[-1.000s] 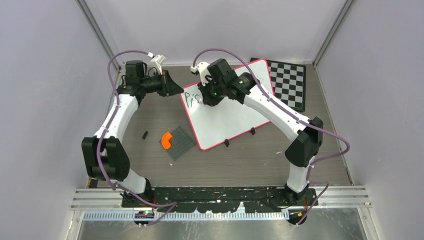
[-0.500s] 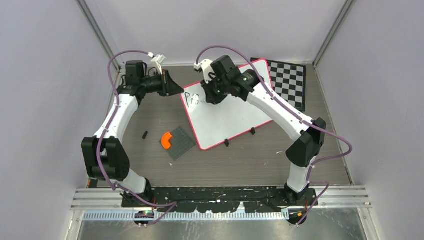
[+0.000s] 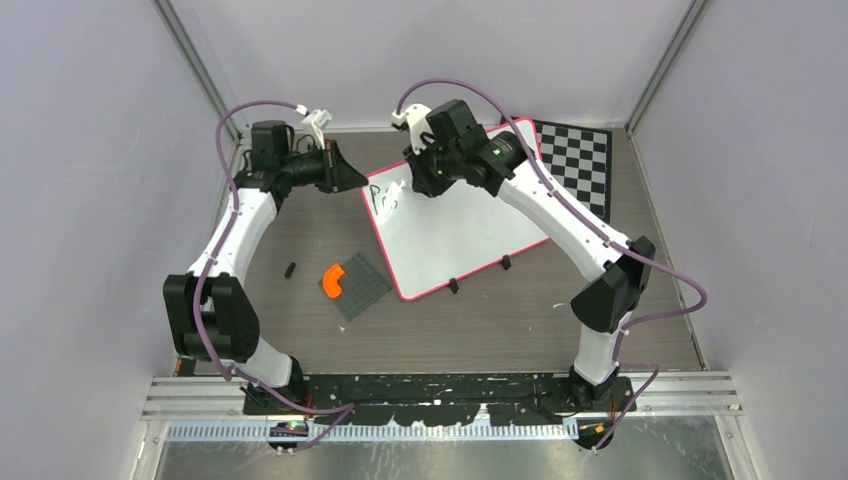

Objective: Write a sentence on the whiteboard

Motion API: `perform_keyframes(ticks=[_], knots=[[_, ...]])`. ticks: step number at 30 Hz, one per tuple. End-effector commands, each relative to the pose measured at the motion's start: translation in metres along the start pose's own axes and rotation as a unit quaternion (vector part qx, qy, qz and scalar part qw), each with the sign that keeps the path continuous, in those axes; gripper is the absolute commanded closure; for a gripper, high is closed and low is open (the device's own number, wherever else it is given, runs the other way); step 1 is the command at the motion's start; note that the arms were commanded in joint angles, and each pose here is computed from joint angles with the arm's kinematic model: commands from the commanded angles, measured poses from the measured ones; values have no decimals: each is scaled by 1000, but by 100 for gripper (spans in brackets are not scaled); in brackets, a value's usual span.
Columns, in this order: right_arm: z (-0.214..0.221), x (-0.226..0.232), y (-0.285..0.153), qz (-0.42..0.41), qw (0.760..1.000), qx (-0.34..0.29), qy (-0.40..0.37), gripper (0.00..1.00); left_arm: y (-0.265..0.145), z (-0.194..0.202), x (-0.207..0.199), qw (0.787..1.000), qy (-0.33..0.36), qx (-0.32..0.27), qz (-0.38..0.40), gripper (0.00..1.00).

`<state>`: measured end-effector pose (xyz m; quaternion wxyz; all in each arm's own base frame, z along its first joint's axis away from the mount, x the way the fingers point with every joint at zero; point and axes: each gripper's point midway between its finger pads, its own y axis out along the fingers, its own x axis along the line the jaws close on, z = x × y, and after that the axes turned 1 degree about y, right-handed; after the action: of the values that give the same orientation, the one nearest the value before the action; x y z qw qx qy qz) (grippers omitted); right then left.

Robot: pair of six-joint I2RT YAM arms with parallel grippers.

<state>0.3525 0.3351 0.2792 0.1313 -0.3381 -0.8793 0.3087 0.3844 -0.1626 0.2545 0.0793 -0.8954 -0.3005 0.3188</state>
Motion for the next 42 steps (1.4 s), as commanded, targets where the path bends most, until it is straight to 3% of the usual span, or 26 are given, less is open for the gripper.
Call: perform_keyframes(ticks=[1, 18, 31, 42], knots=[[-12, -1, 2, 2, 1000, -21, -5, 100, 1, -5, -16, 1000, 15, 0, 16, 100], [26, 2, 8, -1, 1000, 21, 3, 100, 0, -5, -17, 1000, 16, -1, 16, 100], [-23, 2, -18, 1, 999, -41, -5, 100, 0, -6, -19, 1000, 18, -1, 17, 100], [-17, -6, 7, 15, 1000, -23, -12, 100, 1, -7, -18, 1000, 21, -2, 17, 100]])
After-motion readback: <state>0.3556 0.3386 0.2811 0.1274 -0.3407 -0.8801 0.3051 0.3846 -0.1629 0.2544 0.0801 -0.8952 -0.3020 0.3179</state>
